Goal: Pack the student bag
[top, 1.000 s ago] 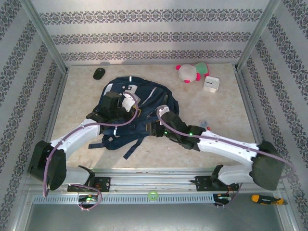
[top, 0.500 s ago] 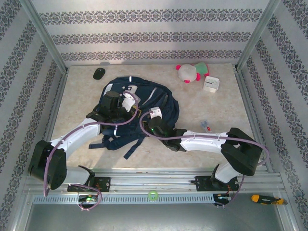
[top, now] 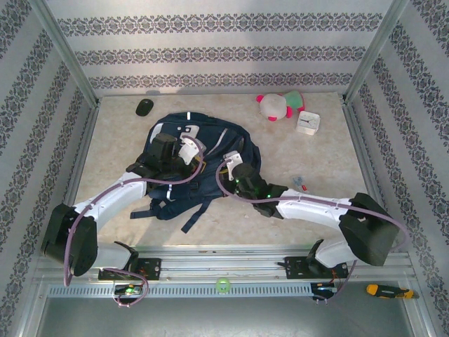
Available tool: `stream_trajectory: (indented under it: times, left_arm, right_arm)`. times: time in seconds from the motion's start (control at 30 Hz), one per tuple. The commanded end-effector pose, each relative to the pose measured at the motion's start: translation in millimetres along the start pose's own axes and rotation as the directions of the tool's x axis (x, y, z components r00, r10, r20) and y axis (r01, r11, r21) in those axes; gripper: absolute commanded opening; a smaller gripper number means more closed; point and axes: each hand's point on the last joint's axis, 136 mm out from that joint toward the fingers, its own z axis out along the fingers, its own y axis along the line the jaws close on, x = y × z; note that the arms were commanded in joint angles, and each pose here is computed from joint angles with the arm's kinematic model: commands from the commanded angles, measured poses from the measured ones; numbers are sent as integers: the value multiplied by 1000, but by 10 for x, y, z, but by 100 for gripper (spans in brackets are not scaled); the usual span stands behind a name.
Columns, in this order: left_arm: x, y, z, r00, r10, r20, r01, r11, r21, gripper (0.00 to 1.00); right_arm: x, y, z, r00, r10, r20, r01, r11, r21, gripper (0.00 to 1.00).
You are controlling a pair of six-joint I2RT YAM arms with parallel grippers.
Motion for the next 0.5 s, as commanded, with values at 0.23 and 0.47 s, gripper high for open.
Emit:
stream_trajectory:
  times: [0.23, 0.47]
  left_arm:
    - [248, 152, -58, 993, 7, -119, -16, 997, -72, 0]
    - [329, 197, -111, 987, 33, -154, -47, 995, -91, 0]
  right_arm:
    - [6, -204, -204, 998, 32, -60, -33, 999, -15, 0]
    - [31, -470, -344, 994, 65, -85, -61, 997, 40, 0]
